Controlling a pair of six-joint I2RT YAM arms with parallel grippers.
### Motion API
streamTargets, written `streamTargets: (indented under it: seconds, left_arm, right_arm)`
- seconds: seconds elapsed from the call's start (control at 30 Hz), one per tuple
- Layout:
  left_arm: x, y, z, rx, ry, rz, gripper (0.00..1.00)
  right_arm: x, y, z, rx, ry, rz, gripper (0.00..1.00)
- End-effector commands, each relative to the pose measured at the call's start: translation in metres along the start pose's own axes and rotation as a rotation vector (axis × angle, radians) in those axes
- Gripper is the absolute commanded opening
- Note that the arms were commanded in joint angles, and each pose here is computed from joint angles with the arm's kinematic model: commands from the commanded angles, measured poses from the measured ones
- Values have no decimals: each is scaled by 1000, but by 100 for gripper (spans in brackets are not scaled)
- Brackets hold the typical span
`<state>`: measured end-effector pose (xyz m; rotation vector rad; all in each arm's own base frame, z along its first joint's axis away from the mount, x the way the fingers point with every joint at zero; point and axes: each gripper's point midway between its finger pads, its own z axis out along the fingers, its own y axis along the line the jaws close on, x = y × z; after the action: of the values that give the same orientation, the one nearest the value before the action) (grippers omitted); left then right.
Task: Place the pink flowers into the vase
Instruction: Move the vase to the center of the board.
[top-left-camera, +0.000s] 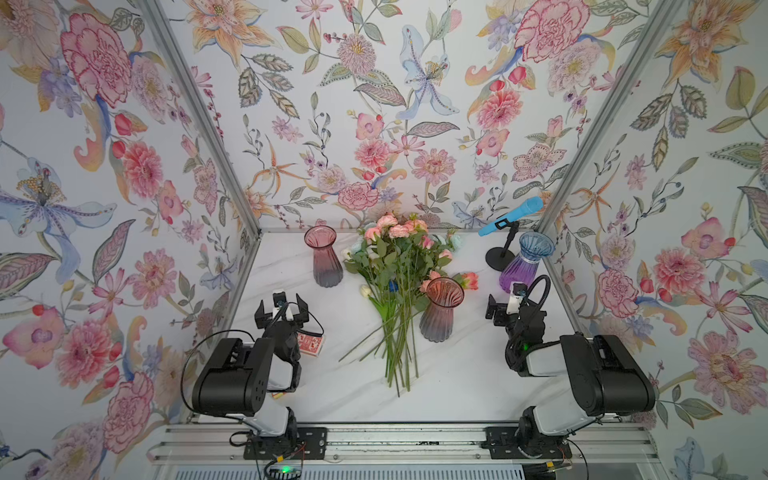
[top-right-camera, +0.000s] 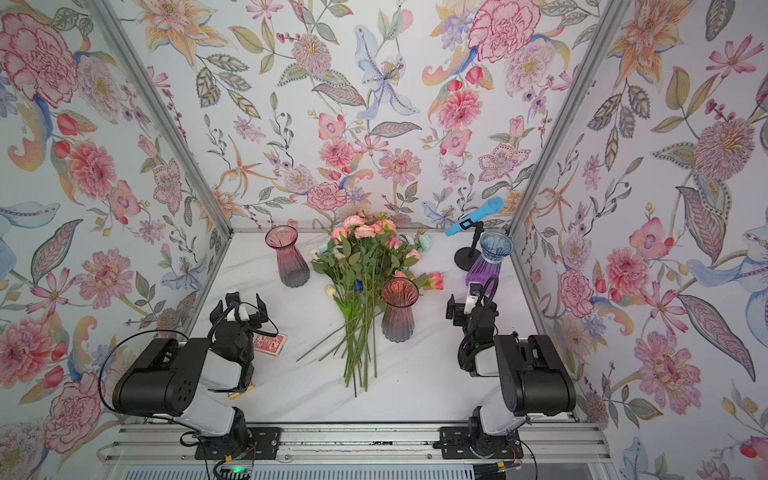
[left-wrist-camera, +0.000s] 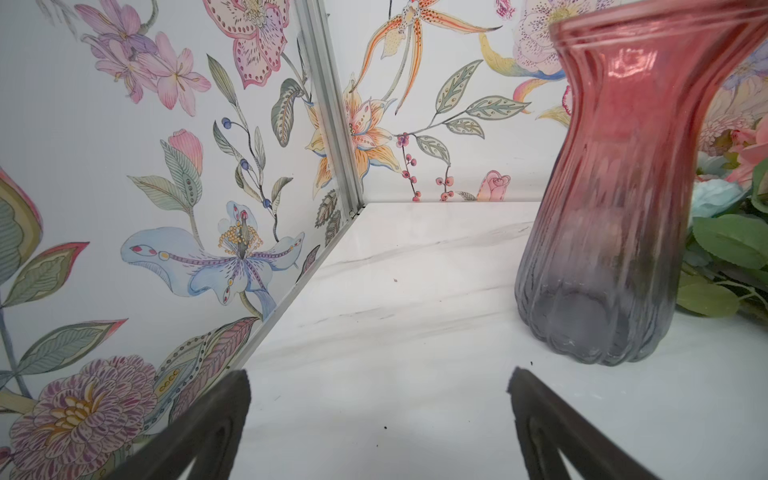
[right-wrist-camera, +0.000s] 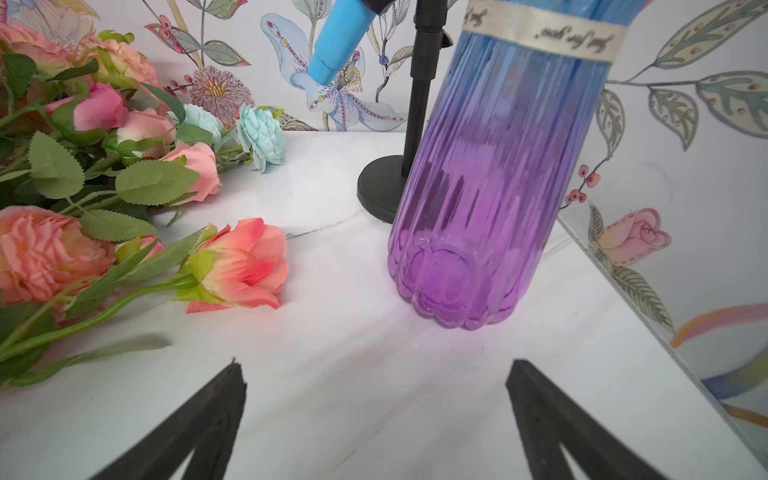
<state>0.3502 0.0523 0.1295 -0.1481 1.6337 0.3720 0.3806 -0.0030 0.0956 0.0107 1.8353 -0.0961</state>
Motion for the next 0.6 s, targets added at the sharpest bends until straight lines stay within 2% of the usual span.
streamTargets:
  seconds: [0.0,0.57]
  left_arm:
    - [-10,1,2,-17,-34,6,100]
    - [-10,2,2,-22,-33,4,100]
  right_arm:
    - [-13,-2,2,-2,-33,12,99]
    - [-12,-1,2,-4,-30,10,99]
